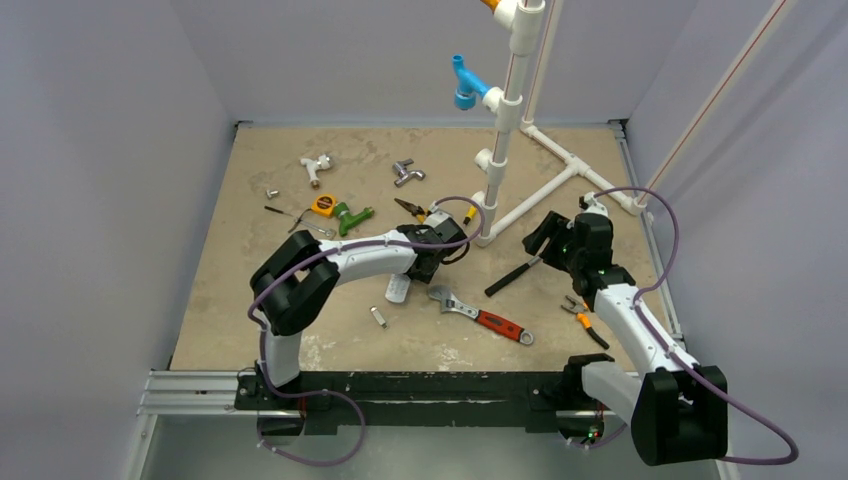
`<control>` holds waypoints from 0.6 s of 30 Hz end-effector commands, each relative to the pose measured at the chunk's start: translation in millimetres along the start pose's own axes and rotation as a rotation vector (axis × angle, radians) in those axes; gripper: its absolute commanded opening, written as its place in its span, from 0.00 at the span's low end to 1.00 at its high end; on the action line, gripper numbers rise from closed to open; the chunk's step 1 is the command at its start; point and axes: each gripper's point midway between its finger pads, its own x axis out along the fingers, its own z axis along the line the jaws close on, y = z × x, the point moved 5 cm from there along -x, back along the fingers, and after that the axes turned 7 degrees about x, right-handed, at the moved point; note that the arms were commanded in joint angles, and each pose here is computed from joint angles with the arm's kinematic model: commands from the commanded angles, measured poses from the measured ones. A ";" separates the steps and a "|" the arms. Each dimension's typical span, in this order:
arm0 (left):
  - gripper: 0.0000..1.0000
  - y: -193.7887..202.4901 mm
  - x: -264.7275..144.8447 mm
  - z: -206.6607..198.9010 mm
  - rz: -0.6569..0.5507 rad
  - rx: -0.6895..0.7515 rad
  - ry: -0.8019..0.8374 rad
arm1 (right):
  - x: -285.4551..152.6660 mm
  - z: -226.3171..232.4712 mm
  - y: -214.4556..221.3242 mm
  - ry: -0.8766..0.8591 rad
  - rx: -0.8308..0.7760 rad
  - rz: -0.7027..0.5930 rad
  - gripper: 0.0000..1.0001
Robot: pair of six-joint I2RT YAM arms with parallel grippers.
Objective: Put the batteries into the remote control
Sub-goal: Pick up the remote control from the center of the board.
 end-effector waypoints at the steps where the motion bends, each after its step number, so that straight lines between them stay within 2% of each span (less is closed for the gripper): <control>1: 0.51 11.4 5.4 6.8 0.047 0.059 -0.052 | 1.0 4.9 -3.6 -0.026 -0.012 -0.016 0.65; 10: 0.41 31.8 13.7 3.5 0.090 0.091 -0.023 | 0.7 6.4 -4.4 -0.030 -0.009 -0.013 0.64; 14: 0.31 39.5 16.8 -2.3 0.110 0.098 0.018 | 0.1 6.7 -4.6 -0.028 -0.010 -0.012 0.66; 18: 0.13 41.8 16.5 -1.2 0.111 0.090 0.027 | -1.2 6.8 -5.3 -0.028 -0.008 -0.016 0.66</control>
